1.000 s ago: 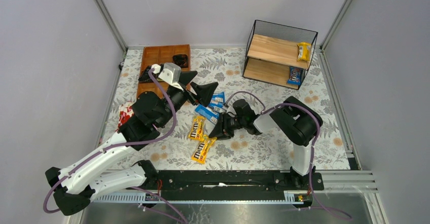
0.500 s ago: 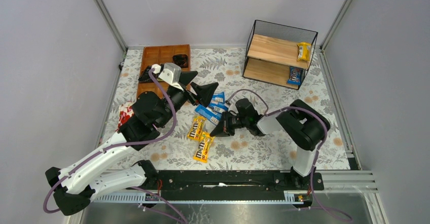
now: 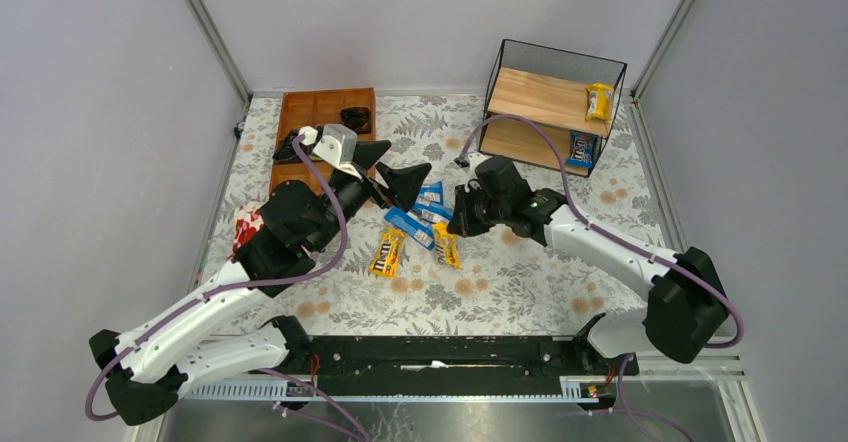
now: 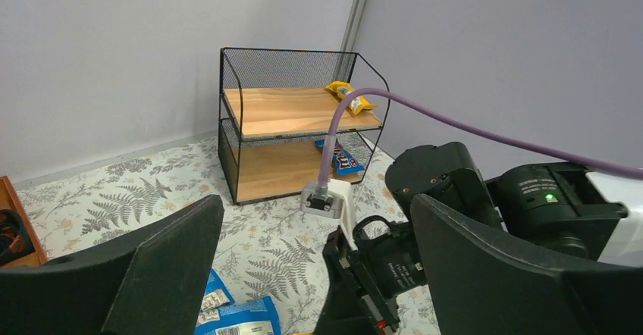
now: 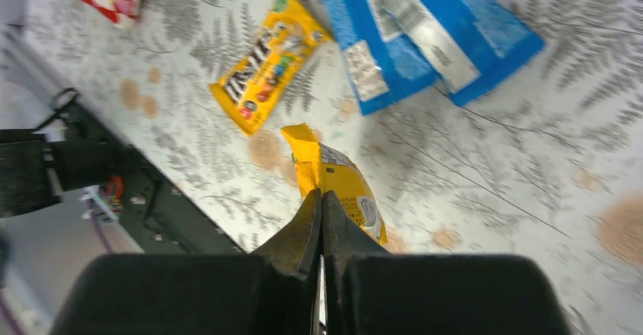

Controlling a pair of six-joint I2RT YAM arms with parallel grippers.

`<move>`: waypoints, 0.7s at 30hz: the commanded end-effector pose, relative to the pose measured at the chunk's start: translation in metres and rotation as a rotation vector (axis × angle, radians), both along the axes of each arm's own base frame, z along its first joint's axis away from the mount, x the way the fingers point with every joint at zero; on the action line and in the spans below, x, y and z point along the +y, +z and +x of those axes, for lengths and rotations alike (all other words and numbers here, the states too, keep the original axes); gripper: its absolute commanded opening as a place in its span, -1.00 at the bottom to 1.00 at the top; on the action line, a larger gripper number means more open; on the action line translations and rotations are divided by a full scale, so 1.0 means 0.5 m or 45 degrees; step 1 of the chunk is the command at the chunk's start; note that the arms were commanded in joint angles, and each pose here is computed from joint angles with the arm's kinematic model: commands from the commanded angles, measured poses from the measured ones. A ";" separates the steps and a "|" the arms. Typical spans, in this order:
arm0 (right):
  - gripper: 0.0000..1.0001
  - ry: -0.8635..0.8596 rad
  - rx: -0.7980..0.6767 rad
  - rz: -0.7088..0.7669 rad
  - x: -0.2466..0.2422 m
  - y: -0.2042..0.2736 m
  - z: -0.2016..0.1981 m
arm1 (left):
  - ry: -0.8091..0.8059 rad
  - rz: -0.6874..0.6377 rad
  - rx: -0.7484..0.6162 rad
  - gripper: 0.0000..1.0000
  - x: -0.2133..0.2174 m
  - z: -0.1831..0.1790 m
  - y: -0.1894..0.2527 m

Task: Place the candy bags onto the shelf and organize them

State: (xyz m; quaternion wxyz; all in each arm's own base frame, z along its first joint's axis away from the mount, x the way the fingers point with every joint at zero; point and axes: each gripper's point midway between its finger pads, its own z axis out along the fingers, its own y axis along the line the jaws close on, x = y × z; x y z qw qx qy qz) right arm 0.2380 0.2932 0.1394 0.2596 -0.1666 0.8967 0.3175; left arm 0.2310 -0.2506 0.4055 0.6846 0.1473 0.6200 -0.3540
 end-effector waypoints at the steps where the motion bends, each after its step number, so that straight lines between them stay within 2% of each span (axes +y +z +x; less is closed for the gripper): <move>1: -1.00 -0.017 -0.114 -0.218 -0.069 -0.004 0.005 | -0.017 -0.061 -0.045 0.97 0.005 -0.011 0.035; 5: -1.00 -0.011 -0.236 -0.264 -0.086 0.020 0.024 | -0.014 -0.056 -0.041 0.97 0.003 -0.009 0.031; 9: -1.00 -0.023 -0.442 -0.411 -0.135 0.066 0.059 | -0.010 -0.049 -0.037 0.97 0.002 -0.006 0.027; 12: -1.00 0.152 -0.646 -0.448 -0.148 0.128 0.054 | 0.005 -0.050 -0.039 0.97 0.005 -0.003 0.027; 15: -1.00 0.072 -0.868 -0.547 -0.197 0.215 0.085 | 0.008 -0.045 -0.035 0.97 0.003 0.000 0.021; 21: -1.00 0.231 -1.249 -0.731 -0.246 0.342 0.140 | 0.003 -0.032 -0.001 0.98 -0.012 0.010 -0.003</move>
